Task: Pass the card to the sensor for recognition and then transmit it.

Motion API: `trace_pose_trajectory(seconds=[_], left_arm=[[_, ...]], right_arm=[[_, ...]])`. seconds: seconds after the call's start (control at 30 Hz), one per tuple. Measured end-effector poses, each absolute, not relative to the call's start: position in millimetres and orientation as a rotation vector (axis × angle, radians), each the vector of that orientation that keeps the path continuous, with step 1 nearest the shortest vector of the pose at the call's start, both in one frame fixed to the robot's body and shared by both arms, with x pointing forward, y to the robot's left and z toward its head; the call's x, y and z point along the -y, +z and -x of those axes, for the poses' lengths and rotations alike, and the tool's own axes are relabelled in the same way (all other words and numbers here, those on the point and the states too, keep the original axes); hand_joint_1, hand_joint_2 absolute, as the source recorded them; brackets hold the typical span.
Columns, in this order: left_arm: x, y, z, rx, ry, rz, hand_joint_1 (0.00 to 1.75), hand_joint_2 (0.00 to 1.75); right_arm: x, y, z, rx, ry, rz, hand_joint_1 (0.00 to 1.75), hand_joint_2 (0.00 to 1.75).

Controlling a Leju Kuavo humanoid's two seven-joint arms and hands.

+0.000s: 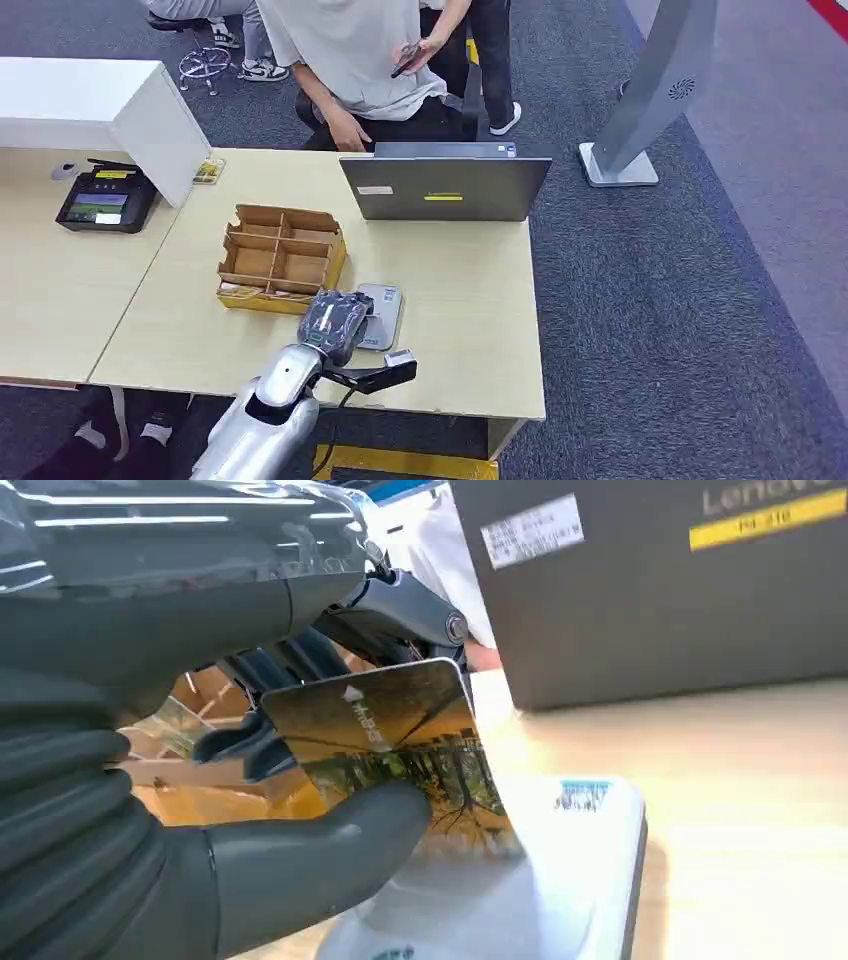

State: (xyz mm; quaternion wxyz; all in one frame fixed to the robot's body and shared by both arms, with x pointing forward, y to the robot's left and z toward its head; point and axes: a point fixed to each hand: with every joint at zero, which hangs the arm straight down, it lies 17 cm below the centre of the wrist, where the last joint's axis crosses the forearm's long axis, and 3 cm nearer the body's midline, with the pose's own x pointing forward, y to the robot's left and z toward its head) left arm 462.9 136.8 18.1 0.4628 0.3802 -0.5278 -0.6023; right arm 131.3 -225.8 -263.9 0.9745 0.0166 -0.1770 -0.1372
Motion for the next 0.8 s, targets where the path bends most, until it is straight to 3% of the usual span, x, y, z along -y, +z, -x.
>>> trace_pose_trajectory(seconds=[0.53,0.67,0.8], left_arm=[[-149.5,18.9,-478.1,1.271,-1.482,-0.985,1.75,1.75],[-171.4,74.9,-511.9,1.314,-1.406,-1.131,1.75,1.75],[-197.7,178.3,-558.5,1.407,-1.312,-1.331,1.75,1.75]], right_arm=[[224.8,-264.4,-129.8,0.354,-0.248,-0.03,0.0,0.0],[224.8,-264.6,-128.8,0.354,-0.234,-0.027,0.0,0.0],[224.4,-264.3,-130.4,0.358,-0.218,-0.026,0.0,0.0]])
